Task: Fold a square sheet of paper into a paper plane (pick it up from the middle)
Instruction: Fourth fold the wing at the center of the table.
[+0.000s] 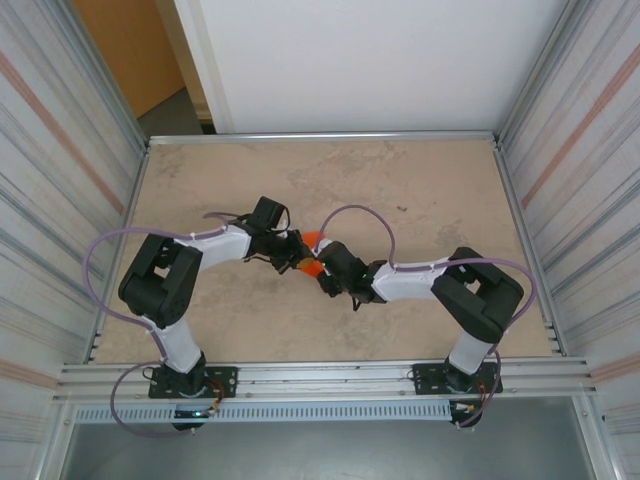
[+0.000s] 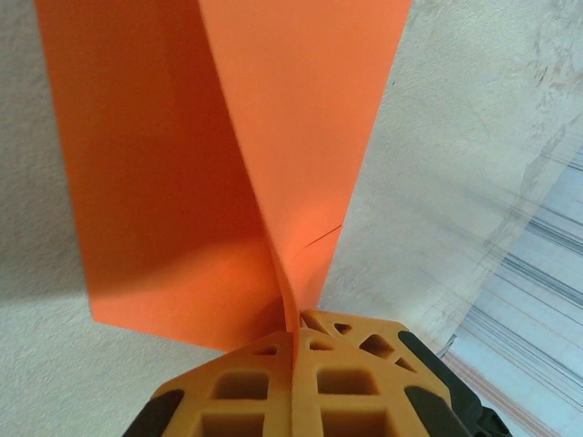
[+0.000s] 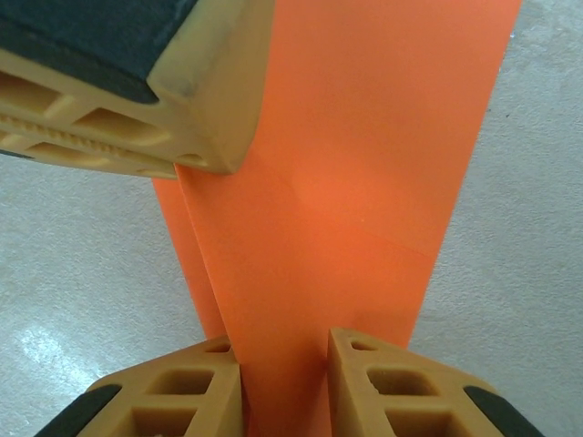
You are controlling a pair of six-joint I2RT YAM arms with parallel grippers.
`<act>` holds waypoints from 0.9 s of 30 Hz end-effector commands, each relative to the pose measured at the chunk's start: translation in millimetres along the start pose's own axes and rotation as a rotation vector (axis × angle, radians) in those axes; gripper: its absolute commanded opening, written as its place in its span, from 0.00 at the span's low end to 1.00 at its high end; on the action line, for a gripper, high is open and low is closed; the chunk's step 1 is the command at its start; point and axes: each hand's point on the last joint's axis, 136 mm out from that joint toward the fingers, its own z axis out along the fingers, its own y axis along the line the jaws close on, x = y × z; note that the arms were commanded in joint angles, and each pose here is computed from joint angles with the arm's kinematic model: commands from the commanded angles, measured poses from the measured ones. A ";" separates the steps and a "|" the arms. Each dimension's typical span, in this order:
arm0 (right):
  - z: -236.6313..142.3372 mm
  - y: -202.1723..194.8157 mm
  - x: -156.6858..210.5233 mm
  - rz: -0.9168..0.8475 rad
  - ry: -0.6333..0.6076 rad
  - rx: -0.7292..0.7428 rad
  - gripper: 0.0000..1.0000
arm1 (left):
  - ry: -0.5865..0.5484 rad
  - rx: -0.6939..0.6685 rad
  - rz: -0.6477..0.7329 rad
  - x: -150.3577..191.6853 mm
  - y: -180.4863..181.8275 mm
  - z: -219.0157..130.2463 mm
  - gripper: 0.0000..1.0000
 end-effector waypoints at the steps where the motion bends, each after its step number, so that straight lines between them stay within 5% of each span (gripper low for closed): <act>1: 2.6 -0.7 -3.1 -0.002 -0.006 0.019 0.26 | 0.008 -0.008 -0.012 1.0 -2.7 -0.6 0.02; 11: 1.9 -3.7 3.3 0.002 0.005 0.030 0.26 | 0.005 -0.010 -0.014 -0.9 -1.9 -2.1 0.03; 15: 1.5 -3.0 4.7 0.003 0.008 0.024 0.19 | 0.004 -0.009 -0.015 -1.2 -2.5 -2.9 0.06; 27: 0.3 -1.6 7.8 0.113 -0.031 -0.102 0.05 | -0.136 0.031 -0.042 -27.1 1.5 -40.9 0.38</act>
